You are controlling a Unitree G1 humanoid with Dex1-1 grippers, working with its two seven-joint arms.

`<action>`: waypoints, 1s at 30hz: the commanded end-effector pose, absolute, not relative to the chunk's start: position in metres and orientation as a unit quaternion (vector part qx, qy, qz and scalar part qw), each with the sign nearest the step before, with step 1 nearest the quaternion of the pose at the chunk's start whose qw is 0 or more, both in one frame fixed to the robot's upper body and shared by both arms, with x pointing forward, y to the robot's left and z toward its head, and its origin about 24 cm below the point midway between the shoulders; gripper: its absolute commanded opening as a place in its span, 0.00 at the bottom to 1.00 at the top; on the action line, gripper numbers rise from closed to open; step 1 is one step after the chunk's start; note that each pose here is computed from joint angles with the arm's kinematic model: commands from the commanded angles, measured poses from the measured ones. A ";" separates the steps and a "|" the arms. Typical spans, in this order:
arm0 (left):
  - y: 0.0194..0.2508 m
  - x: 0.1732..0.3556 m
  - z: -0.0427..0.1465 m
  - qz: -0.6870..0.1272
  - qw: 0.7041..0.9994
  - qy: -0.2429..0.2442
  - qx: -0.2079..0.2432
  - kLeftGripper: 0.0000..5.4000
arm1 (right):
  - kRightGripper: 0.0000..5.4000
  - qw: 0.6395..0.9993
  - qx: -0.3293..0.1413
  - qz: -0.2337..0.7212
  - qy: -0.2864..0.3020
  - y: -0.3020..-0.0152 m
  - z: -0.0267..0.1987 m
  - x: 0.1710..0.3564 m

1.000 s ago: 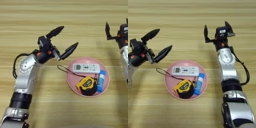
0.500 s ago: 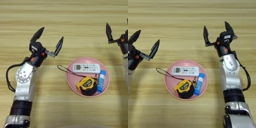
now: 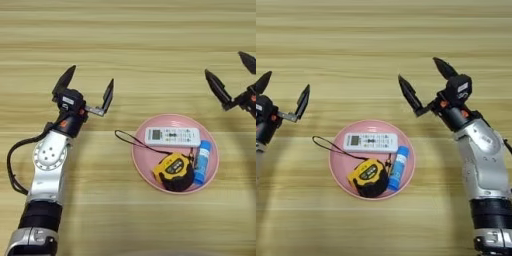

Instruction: Move the objects on the table

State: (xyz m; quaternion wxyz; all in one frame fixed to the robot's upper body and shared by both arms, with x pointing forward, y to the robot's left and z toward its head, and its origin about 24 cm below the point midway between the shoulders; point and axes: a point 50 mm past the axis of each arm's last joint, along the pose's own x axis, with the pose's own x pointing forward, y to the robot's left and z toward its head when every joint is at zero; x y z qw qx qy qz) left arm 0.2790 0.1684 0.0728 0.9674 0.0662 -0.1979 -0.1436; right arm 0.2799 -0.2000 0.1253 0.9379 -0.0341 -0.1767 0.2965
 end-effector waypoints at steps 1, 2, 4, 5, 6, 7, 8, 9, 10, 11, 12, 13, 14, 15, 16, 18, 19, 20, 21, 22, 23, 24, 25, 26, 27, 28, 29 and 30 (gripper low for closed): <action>0.171 0.283 0.077 -0.134 0.967 -0.204 0.077 1.00 | 1.00 0.925 -0.042 0.351 -0.143 -0.199 0.130 0.272; 0.171 0.282 0.076 -0.132 0.968 -0.202 0.072 1.00 | 1.00 0.923 -0.043 0.360 -0.131 -0.199 0.130 0.271; 0.171 0.281 0.075 -0.131 0.968 -0.201 0.073 1.00 | 1.00 0.917 -0.056 0.380 -0.110 -0.199 0.130 0.269; 0.171 0.280 0.075 -0.131 0.968 -0.201 0.075 1.00 | 1.00 0.913 -0.059 0.392 -0.098 -0.199 0.130 0.268; 0.171 0.280 0.074 -0.130 0.968 -0.201 0.076 1.00 | 1.00 0.908 -0.063 0.405 -0.088 -0.199 0.130 0.267; 0.170 0.279 0.074 -0.130 0.968 -0.201 0.077 1.00 | 1.00 0.904 -0.068 0.415 -0.078 -0.199 0.131 0.266; 0.170 0.278 0.074 -0.130 0.968 -0.201 0.076 1.00 | 1.00 0.900 -0.074 0.423 -0.070 -0.199 0.131 0.265; 0.169 0.277 0.073 -0.130 0.968 -0.201 0.078 1.00 | 1.00 0.897 -0.082 0.431 -0.062 -0.200 0.132 0.265; 0.169 0.277 0.073 -0.129 0.967 -0.202 0.082 1.00 | 1.00 0.893 -0.089 0.439 -0.054 -0.200 0.132 0.266; 0.169 0.276 0.072 -0.129 0.967 -0.202 0.083 1.00 | 1.00 0.887 -0.098 0.450 -0.044 -0.199 0.131 0.266; 0.168 0.275 0.071 -0.127 0.967 -0.202 0.083 1.00 | 1.00 0.881 -0.106 0.460 -0.035 -0.198 0.130 0.265; 0.168 0.274 0.070 -0.126 0.968 -0.202 0.083 1.00 | 1.00 0.876 -0.110 0.469 -0.028 -0.198 0.130 0.265; 0.168 0.273 0.069 -0.125 0.968 -0.201 0.082 1.00 | 1.00 0.870 -0.113 0.479 -0.018 -0.197 0.129 0.265; 0.168 0.272 0.068 -0.124 0.968 -0.201 0.081 1.00 | 1.00 0.865 -0.116 0.489 -0.008 -0.196 0.128 0.265; 0.168 0.271 0.067 -0.122 0.969 -0.200 0.080 1.00 | 1.00 0.859 -0.120 0.497 0.000 -0.195 0.127 0.265; 0.169 0.269 0.065 -0.119 0.970 -0.198 0.078 1.00 | 1.00 0.848 -0.130 0.514 0.021 -0.193 0.125 0.266; 0.170 0.269 0.064 -0.116 0.970 -0.197 0.077 1.00 | 1.00 0.840 -0.134 0.525 0.036 -0.190 0.123 0.267; 0.171 0.269 0.064 -0.113 0.971 -0.196 0.075 1.00 | 1.00 0.832 -0.137 0.535 0.045 -0.187 0.122 0.267; 0.172 0.268 0.063 -0.111 0.972 -0.195 0.074 1.00 | 1.00 0.824 -0.139 0.547 0.054 -0.184 0.121 0.268; 0.172 0.268 0.063 -0.109 0.972 -0.194 0.073 1.00 | 1.00 0.816 -0.143 0.557 0.061 -0.181 0.120 0.269; 0.172 0.268 0.063 -0.107 0.973 -0.193 0.072 1.00 | 1.00 0.808 -0.149 0.566 0.067 -0.177 0.119 0.270; 0.172 0.268 0.062 -0.105 0.973 -0.192 0.070 1.00 | 1.00 0.802 -0.155 0.572 0.074 -0.175 0.117 0.272; 0.173 0.268 0.062 -0.103 0.974 -0.192 0.069 1.00 | 1.00 0.796 -0.161 0.578 0.080 -0.172 0.115 0.273; 0.173 0.267 0.061 -0.101 0.974 -0.191 0.068 1.00 | 1.00 0.791 -0.166 0.582 0.085 -0.170 0.114 0.275; 0.172 0.267 0.061 -0.100 0.974 -0.190 0.066 1.00 | 1.00 0.787 -0.172 0.586 0.092 -0.168 0.113 0.277; 0.172 0.266 0.061 -0.100 0.974 -0.190 0.066 1.00 | 1.00 0.782 -0.178 0.589 0.098 -0.166 0.111 0.279; 0.172 0.265 0.060 -0.100 0.974 -0.190 0.066 1.00 | 1.00 0.778 -0.184 0.592 0.103 -0.164 0.110 0.282; 0.171 0.264 0.060 -0.100 0.974 -0.191 0.067 1.00 | 1.00 0.775 -0.190 0.594 0.108 -0.162 0.109 0.284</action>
